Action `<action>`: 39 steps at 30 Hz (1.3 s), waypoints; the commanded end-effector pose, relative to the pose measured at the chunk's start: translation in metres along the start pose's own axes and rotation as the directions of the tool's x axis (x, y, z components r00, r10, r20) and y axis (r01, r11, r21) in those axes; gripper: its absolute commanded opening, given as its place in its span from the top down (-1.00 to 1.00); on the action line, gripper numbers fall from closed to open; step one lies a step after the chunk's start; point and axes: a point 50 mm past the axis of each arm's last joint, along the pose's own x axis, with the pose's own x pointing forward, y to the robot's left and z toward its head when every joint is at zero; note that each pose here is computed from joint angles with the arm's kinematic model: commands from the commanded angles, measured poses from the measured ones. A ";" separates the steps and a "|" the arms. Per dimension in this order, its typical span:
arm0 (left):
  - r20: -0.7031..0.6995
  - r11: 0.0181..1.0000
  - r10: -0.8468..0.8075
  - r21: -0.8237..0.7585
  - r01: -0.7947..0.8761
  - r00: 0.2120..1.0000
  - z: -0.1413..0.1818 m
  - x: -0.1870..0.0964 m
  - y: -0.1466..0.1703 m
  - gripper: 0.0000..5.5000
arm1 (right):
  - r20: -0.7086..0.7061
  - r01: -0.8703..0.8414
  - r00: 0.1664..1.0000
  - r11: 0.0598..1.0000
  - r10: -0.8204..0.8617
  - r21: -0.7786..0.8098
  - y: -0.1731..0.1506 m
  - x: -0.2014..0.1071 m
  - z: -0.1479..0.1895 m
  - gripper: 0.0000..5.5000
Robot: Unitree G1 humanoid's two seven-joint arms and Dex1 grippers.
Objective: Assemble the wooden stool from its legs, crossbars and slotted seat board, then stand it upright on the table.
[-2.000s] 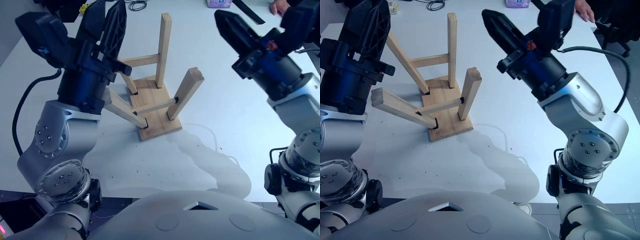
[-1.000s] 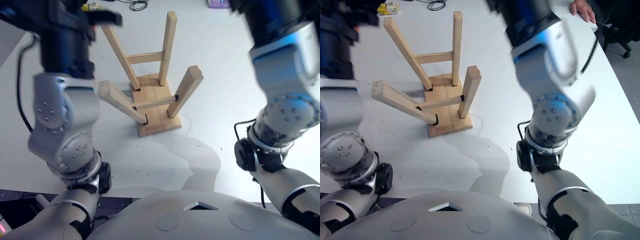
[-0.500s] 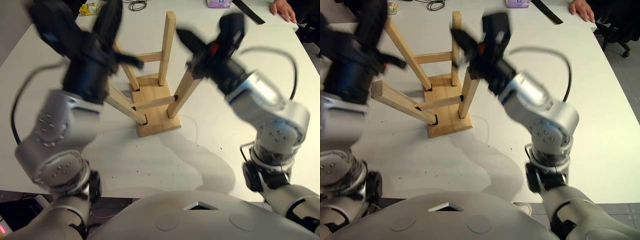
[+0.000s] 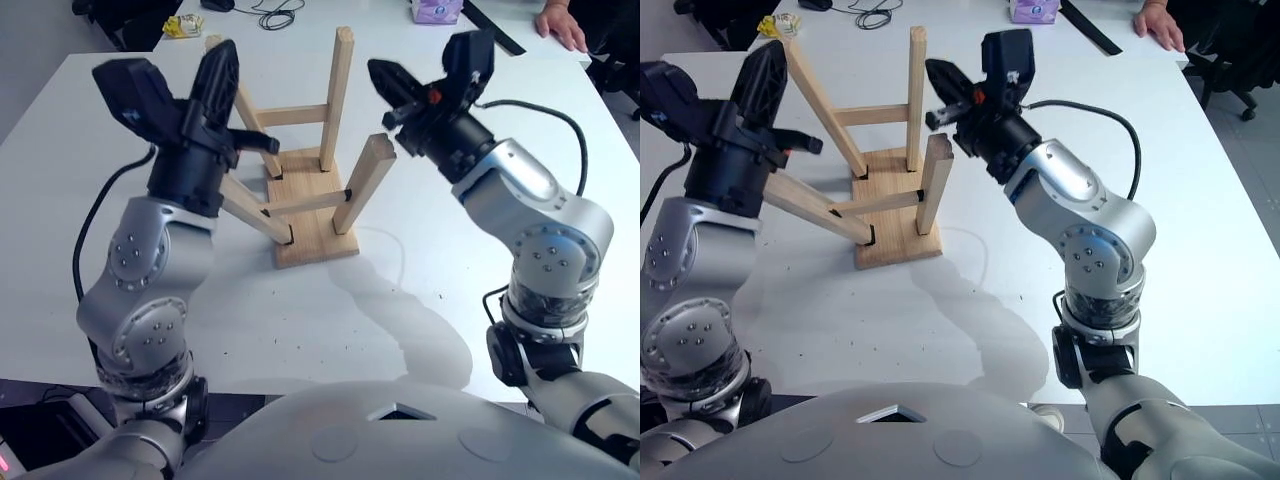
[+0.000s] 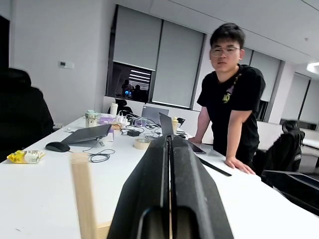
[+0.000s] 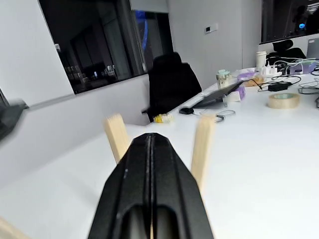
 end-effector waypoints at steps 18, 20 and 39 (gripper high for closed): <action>-0.376 0.999 0.030 0.053 -0.011 0.926 -0.088 -0.010 0.012 0.99 | -0.203 0.020 0.979 0.999 -0.014 0.026 -0.004 0.012 -0.057 1.00; -0.287 1.000 -0.006 0.016 0.011 0.958 -0.074 -0.003 0.007 0.99 | -0.157 0.003 0.988 0.999 0.002 0.034 -0.003 0.012 -0.049 1.00; -0.168 0.864 0.492 0.221 -0.453 0.854 -0.043 -0.092 0.040 0.99 | -0.218 0.588 0.790 0.809 -0.573 0.006 -0.056 -0.080 -0.059 1.00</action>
